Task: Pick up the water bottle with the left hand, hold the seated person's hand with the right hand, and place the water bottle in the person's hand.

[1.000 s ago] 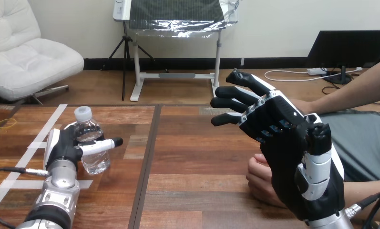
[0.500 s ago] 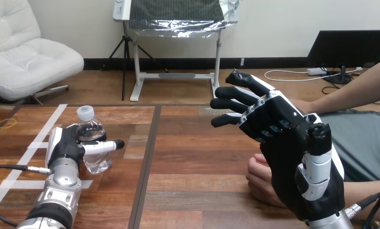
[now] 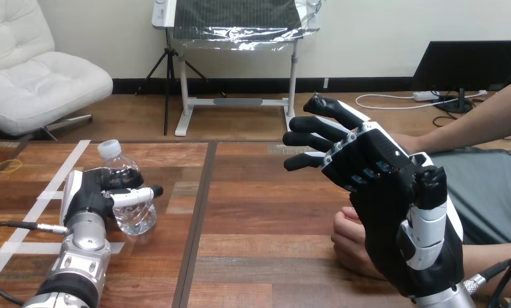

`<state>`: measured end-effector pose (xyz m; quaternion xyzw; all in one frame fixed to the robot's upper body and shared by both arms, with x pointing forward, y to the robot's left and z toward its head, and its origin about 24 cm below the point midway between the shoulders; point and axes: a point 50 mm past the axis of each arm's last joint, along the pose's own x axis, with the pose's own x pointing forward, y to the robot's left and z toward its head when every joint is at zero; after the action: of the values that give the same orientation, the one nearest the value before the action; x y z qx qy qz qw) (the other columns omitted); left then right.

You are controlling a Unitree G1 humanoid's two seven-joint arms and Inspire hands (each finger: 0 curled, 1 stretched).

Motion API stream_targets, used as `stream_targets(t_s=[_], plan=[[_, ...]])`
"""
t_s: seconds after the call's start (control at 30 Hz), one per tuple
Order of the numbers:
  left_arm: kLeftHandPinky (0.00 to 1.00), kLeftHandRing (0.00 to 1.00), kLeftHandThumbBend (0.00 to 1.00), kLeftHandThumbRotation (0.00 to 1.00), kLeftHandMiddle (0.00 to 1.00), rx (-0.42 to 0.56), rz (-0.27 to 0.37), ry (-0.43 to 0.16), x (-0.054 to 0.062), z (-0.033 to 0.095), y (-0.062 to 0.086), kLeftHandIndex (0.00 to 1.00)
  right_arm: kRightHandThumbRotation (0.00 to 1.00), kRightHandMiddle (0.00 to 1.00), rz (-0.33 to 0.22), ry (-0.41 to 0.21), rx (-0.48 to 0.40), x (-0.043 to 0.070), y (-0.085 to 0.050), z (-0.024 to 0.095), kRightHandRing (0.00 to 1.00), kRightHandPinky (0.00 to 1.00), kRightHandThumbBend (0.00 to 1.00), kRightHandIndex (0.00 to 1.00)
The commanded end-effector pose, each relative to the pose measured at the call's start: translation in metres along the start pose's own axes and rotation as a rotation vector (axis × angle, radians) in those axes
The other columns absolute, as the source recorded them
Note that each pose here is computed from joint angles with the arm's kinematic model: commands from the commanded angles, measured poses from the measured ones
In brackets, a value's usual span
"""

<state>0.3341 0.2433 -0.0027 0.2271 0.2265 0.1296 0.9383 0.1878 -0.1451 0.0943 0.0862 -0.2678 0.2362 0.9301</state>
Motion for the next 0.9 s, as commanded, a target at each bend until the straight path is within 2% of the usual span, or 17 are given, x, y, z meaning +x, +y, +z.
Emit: stream_targets(t_s=[0.0, 0.37, 0.87], plan=[[0.24, 0.3, 0.65, 0.0, 0.41, -0.038, 0.025, -0.111, 0.0035, 0.0325, -0.0004, 0.53, 1.0, 0.78, 0.006, -0.081, -0.021, 0.0103, -0.0019, 0.0115, 0.77, 0.66, 0.68, 0.82], [0.26, 0.33, 0.59, 0.0, 0.41, -0.055, 0.053, -0.127, 0.0023, 0.0313, -0.0013, 0.5, 1.0, 0.79, 0.008, -0.075, -0.022, 0.0097, -0.0025, 0.0107, 0.77, 0.65, 0.67, 0.82], [0.26, 0.33, 0.58, 0.0, 0.4, -0.111, 0.083, -0.188, -0.0003, 0.0325, -0.0004, 0.49, 1.0, 0.8, 0.001, -0.05, -0.038, 0.0098, -0.0064, 0.0056, 0.78, 0.68, 0.64, 0.84]])
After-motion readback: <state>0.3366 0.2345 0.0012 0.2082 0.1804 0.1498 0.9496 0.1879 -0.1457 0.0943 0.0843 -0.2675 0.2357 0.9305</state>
